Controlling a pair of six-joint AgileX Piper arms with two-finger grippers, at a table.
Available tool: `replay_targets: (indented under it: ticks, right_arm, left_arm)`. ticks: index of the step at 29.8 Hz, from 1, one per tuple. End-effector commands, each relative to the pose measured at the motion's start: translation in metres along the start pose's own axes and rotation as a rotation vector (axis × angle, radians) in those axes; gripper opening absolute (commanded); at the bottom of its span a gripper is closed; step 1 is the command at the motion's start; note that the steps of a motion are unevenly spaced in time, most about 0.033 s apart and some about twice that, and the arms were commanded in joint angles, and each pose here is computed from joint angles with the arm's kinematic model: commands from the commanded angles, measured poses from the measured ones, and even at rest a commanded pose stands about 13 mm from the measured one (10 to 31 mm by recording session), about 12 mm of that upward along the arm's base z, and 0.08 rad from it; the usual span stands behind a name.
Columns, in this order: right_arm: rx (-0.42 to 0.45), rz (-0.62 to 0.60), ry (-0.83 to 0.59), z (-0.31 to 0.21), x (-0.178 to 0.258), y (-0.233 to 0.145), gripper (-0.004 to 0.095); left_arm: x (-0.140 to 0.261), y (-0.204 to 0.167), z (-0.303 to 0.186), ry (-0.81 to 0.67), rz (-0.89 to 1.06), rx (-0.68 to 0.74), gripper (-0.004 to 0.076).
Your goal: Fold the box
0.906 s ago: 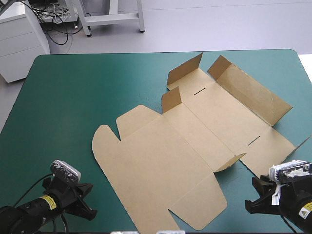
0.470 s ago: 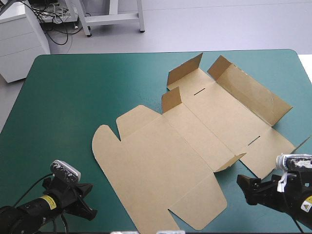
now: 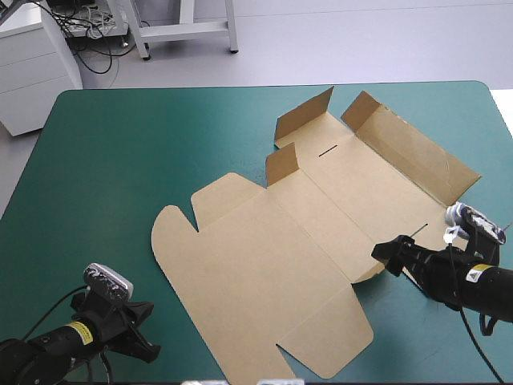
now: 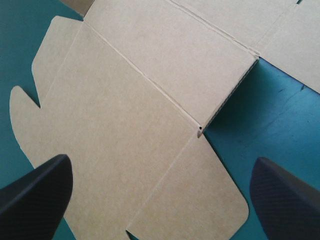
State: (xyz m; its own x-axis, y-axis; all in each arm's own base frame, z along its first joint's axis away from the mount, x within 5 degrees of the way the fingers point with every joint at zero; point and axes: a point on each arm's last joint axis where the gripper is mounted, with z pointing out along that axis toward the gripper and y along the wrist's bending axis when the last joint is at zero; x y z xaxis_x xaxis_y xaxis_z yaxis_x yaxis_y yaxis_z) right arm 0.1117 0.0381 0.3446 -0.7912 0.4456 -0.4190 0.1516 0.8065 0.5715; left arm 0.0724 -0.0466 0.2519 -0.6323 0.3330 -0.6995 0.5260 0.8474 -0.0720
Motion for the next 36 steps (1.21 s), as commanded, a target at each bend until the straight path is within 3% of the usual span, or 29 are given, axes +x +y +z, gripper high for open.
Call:
replay_targets:
  ticks: [1, 9, 18, 32, 36]
  right_arm:
    - [-0.047, 0.059, -0.051, 0.003, -0.015, 0.009, 0.0883]
    - [-0.015, 0.167, -0.027, 0.020, -0.027, 0.007, 0.0883]
    - [0.124, 0.227, -0.005, 0.046, -0.041, -0.006, 0.0883]
    - [0.205, 0.298, 0.133, 0.092, -0.053, -0.017, 0.0883]
    - [0.189, 0.287, 0.170, 0.100, -0.054, -0.017, 0.0883]
  left_arm:
    - [-0.011, -0.001, -0.004, -0.071, -0.009, 0.007, -0.0032]
    - [-0.011, -0.001, -0.004, -0.072, -0.011, 0.008, -0.0032]
    - [-0.011, -0.001, -0.004, -0.070, -0.011, 0.009, -0.0032]
    - [-0.011, -0.001, -0.004, -0.070, -0.011, 0.009, -0.0032]
    - [-0.011, -0.001, -0.004, -0.070, -0.011, 0.009, -0.0032]
